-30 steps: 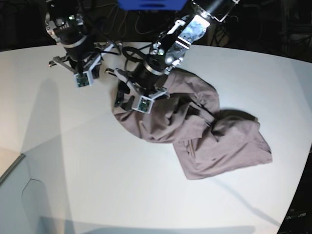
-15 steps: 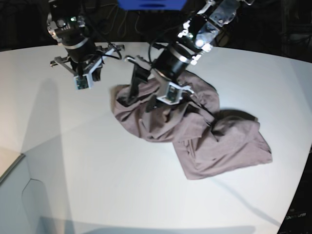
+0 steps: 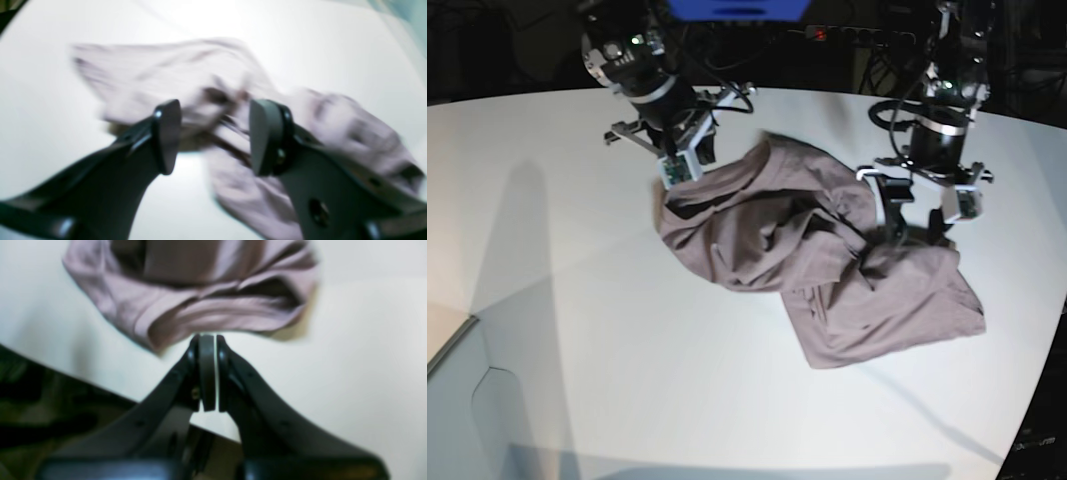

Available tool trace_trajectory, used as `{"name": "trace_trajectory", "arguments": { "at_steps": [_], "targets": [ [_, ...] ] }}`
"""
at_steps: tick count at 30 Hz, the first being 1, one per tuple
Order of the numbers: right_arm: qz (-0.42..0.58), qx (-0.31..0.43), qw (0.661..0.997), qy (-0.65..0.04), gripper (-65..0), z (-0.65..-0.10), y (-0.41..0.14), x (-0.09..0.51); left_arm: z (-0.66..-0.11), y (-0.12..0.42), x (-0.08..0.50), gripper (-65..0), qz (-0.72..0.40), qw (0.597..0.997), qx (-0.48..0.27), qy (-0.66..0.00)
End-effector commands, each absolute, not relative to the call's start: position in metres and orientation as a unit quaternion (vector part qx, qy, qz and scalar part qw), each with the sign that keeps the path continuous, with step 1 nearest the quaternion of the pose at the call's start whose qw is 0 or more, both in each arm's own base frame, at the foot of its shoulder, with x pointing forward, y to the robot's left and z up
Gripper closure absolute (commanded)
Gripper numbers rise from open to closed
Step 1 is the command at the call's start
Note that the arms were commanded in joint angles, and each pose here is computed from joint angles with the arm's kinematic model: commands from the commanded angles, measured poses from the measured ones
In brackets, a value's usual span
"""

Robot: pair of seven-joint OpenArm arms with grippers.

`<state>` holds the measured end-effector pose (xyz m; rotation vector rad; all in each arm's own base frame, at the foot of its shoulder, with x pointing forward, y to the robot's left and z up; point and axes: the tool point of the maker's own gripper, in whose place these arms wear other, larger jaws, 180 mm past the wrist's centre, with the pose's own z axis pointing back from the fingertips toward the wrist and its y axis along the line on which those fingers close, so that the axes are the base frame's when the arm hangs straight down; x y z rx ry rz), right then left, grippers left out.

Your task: Layout the t-shirt on the table in an organized manner, then fold the t-shirt properly

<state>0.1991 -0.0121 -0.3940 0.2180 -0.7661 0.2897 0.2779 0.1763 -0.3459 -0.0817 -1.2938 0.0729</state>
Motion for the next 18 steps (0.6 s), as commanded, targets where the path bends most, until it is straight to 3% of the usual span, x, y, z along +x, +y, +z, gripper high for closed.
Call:
{"name": "trace_trajectory", "arguments": {
  "at_steps": [1,4,7,12,18],
  "targets": [
    [0.151,0.118,0.906,-0.376,0.0,-0.394,0.000,0.201,-0.336,0.190,0.279,-35.2,0.040,0.785,-0.024,-0.618],
    [0.181,0.125,0.909,-0.354,-1.0,-0.415,0.016,0.201,-0.334,0.219,0.278,-42.6,0.057,0.782,0.009,-0.621],
    [0.205,0.127,0.911,-0.335,-8.2,-0.431,0.028,0.199,-0.336,0.240,0.276,-47.5,0.075,0.781,0.032,-0.619],
    [0.222,0.135,0.905,-0.336,-19.6,-0.433,0.039,0.198,-0.341,0.268,0.271,-48.5,0.096,0.783,0.062,-0.612],
    [0.211,0.149,0.901,-0.349,-21.5,-0.423,0.054,0.209,-0.352,0.290,0.267,-48.5,0.115,0.788,0.084,-0.600]
  ]
}}
